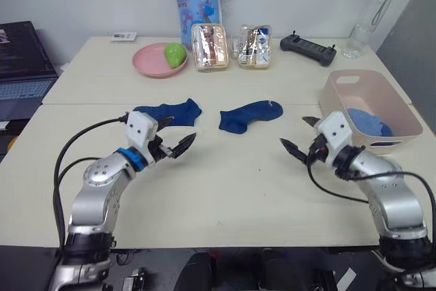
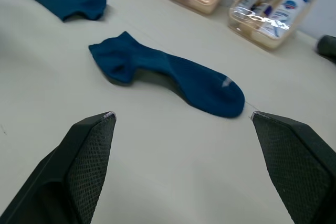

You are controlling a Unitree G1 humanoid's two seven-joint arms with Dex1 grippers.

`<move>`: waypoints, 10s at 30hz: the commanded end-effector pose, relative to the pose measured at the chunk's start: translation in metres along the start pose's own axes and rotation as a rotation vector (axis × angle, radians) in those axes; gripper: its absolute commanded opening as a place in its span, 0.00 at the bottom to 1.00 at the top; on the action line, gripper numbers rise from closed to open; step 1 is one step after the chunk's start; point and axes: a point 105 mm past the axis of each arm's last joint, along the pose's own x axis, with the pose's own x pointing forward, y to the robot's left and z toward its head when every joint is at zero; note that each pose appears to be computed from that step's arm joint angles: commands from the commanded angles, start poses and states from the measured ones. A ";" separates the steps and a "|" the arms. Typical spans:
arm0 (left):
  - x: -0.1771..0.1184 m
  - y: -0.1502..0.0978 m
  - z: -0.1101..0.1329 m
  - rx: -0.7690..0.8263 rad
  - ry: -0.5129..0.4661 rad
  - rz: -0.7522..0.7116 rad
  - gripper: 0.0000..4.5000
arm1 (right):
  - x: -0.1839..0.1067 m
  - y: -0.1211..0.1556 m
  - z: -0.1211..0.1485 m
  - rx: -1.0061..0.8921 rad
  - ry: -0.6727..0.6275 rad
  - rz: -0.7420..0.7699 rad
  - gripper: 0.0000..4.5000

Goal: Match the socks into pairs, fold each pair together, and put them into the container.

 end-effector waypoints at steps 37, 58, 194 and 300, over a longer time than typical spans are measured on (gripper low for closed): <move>0.007 -0.023 -0.006 -0.018 0.005 0.009 1.00 | 0.000 0.026 0.018 0.041 -0.062 0.005 0.99; 0.133 -0.037 -0.035 -0.077 0.191 -0.109 0.96 | 0.036 0.015 0.020 0.030 -0.065 -0.031 1.00; 0.043 -0.064 -0.036 -0.148 0.215 -0.501 0.01 | -0.007 0.035 -0.038 0.065 0.291 0.492 0.00; 0.052 -0.052 -0.025 0.171 0.377 -0.761 0.09 | 0.016 0.018 -0.004 0.047 0.120 0.567 0.14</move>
